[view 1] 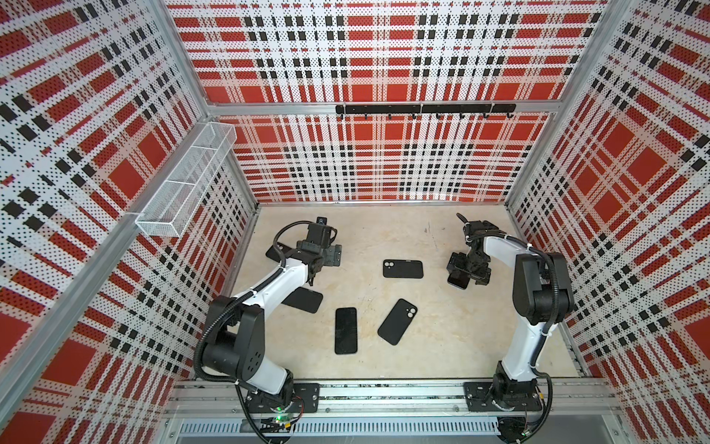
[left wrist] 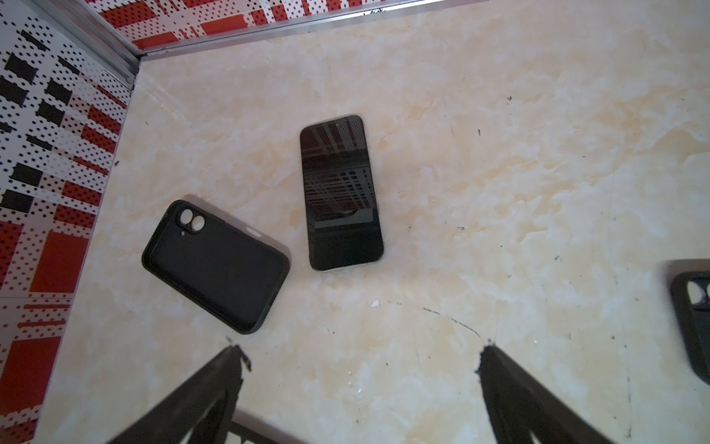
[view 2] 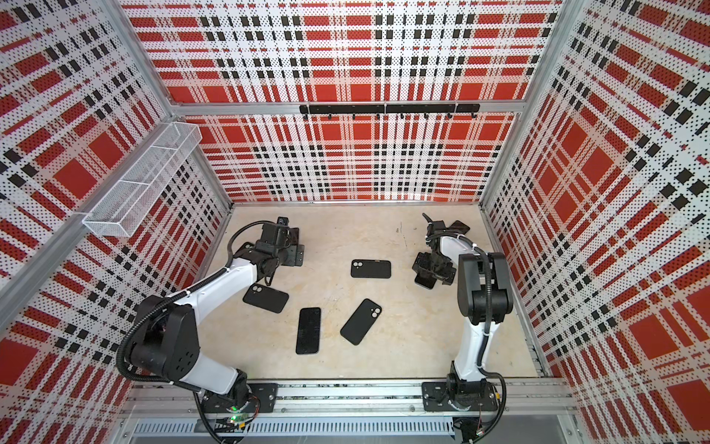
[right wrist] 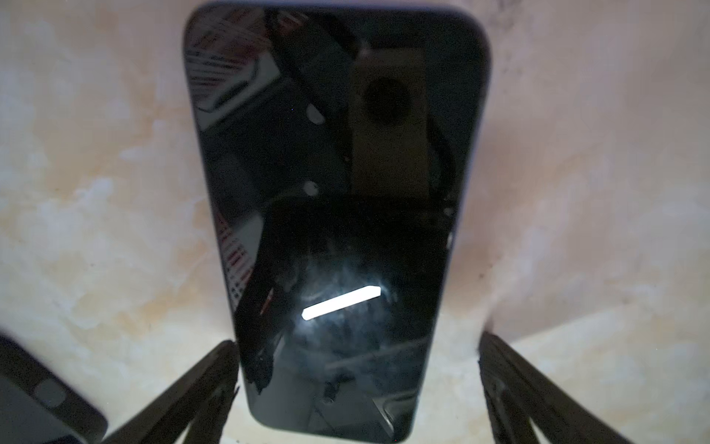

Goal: Put the phone into the phone case
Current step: 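Lower the right gripper onto a black phone and grasp it, then lift the phone with the right gripper and carry it toward the left gripper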

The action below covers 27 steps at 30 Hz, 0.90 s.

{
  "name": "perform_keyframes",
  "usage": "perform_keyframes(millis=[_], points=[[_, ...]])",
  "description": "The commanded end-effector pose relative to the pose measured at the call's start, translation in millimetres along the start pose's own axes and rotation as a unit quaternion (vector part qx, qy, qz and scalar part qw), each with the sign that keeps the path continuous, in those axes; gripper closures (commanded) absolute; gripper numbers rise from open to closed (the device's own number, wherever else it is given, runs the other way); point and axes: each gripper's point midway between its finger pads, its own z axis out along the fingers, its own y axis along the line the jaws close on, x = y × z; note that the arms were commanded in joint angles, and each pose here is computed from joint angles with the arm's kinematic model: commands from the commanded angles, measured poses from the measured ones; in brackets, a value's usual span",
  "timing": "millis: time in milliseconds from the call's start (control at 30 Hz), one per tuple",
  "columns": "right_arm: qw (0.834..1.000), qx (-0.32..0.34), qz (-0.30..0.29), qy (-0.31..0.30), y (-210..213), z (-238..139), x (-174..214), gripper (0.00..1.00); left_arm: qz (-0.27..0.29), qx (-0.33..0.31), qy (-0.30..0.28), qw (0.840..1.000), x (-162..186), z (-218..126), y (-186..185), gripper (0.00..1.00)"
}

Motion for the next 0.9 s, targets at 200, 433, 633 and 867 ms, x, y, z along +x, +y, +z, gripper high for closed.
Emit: perform_keyframes(millis=[200,433,633,867], points=[[1.0,0.016,0.001,0.013,-4.3,14.3,-3.3,0.08,0.006,-0.011,-0.016,1.0,-9.5,-9.8,3.9,0.02],[0.999,0.018,0.0,0.031,-5.3,28.4,5.1,0.05,0.007,-0.008,-0.02,1.0,-11.2,-12.5,2.8,0.02],[0.999,0.026,0.0,0.041,-9.6,37.0,10.2,0.13,0.007,-0.008,-0.019,1.0,-10.1,-12.1,2.8,0.02],[0.999,0.022,-0.007,0.039,-9.3,33.9,10.9,0.27,0.008,-0.007,-0.016,1.0,-8.7,-10.6,1.9,0.02]])
